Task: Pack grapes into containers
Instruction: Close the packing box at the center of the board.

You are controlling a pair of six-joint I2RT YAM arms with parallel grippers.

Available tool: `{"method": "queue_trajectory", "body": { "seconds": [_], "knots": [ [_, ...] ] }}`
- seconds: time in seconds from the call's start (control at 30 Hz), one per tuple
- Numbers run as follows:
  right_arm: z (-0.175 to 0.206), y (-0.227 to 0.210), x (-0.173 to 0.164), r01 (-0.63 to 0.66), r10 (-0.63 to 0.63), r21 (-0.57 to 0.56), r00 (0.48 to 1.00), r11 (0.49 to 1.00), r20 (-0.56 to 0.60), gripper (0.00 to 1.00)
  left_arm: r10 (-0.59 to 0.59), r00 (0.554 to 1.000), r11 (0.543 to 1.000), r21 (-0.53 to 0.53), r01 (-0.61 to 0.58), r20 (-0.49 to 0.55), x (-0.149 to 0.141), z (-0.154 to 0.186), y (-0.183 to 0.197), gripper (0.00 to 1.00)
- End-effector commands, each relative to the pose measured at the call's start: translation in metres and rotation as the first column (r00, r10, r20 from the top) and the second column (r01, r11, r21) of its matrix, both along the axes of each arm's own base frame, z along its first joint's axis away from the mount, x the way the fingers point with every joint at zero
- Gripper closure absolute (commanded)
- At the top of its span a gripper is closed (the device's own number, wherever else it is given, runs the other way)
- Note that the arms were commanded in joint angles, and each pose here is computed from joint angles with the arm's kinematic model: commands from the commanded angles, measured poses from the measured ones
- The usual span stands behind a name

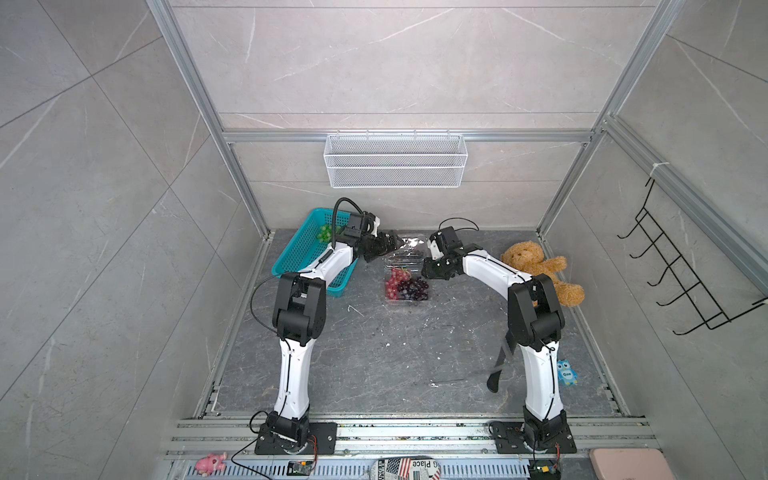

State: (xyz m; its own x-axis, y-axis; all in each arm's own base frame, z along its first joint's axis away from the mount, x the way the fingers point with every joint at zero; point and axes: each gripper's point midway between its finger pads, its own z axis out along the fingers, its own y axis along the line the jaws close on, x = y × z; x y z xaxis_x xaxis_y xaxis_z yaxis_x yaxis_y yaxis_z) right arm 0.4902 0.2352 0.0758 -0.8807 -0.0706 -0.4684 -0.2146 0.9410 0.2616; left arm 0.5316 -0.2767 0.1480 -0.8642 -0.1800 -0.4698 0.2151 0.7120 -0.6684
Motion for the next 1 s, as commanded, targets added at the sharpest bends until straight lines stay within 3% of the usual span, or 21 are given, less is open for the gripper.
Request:
{"method": "queue_trajectory", "body": {
  "seconds": [0.0,0.27,0.47,0.97],
  "knots": [
    [0.02,-0.009,-0.007,0.028,-0.028,-0.014,1.0,0.999,0.013,0.6,-0.035,0.993,0.999,-0.035,0.04,0.115,-0.003,0.05,-0.001,0.01],
    [0.009,-0.018,-0.041,0.08,-0.079,0.028,0.995,0.996,-0.059,0.6,-0.031,0.993,0.999,-0.03,0.035,0.111,-0.004,0.047,0.001,0.01],
    [-0.011,-0.015,-0.054,0.091,-0.085,0.05,0.991,0.995,-0.108,0.68,-0.027,0.994,0.999,-0.04,0.032,0.11,-0.004,0.047,0.0,0.01],
    [-0.01,-0.024,-0.023,0.013,-0.019,-0.113,0.999,0.993,-0.048,0.91,-0.028,0.992,0.999,-0.035,0.033,0.126,-0.006,0.056,0.003,0.01]
  ]
}}
